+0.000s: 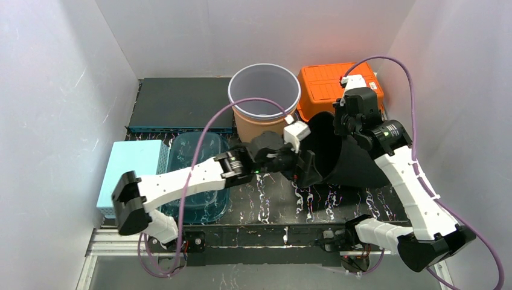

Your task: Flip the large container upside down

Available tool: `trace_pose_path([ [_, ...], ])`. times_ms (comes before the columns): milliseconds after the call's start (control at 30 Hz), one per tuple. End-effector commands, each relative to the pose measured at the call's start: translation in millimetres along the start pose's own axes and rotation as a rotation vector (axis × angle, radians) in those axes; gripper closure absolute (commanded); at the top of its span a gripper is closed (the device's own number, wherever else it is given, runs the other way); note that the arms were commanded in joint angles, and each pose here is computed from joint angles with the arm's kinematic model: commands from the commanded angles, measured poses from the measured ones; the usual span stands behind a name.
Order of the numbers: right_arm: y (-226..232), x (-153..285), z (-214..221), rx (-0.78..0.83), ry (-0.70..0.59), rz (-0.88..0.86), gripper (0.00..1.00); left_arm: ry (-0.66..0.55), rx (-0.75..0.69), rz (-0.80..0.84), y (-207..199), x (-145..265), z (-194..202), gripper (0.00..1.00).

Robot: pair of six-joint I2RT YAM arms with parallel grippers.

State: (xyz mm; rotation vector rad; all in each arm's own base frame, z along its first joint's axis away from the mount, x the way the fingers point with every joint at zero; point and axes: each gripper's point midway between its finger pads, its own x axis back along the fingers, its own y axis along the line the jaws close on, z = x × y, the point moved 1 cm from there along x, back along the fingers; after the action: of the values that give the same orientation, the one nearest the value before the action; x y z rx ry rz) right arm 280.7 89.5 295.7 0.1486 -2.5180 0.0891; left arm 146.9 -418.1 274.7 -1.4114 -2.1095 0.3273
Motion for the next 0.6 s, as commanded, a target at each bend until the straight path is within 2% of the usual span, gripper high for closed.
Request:
trace_pose_path([
  [0,39,-5,44,-0.196,0.209,-0.141,0.99,-0.043,-0.113,0.118,-37,-24,-19,0.13],
  [267,45,-2,45,-0.213,0.207,-0.177,0.99,-0.023,-0.143,0.16,-47,-60,-17,0.15],
  [367,48,-2,47,-0.227,0.213,-0.193,0.99,-0.03,-0.144,0.157,-47,-63,-19,0.27],
  [433,50,-2,47,-0.237,0.214,-0.203,0.99,-0.034,-0.141,0.135,-43,-65,-19,0.39],
  [500,53,-1,45,-0.245,0.21,-0.22,0.99,-0.031,-0.128,0.1,-35,-64,-15,0.55],
  [567,56,-1,43,-0.255,0.206,-0.237,0.99,-0.025,-0.115,0.072,-28,-63,-9,0.65],
])
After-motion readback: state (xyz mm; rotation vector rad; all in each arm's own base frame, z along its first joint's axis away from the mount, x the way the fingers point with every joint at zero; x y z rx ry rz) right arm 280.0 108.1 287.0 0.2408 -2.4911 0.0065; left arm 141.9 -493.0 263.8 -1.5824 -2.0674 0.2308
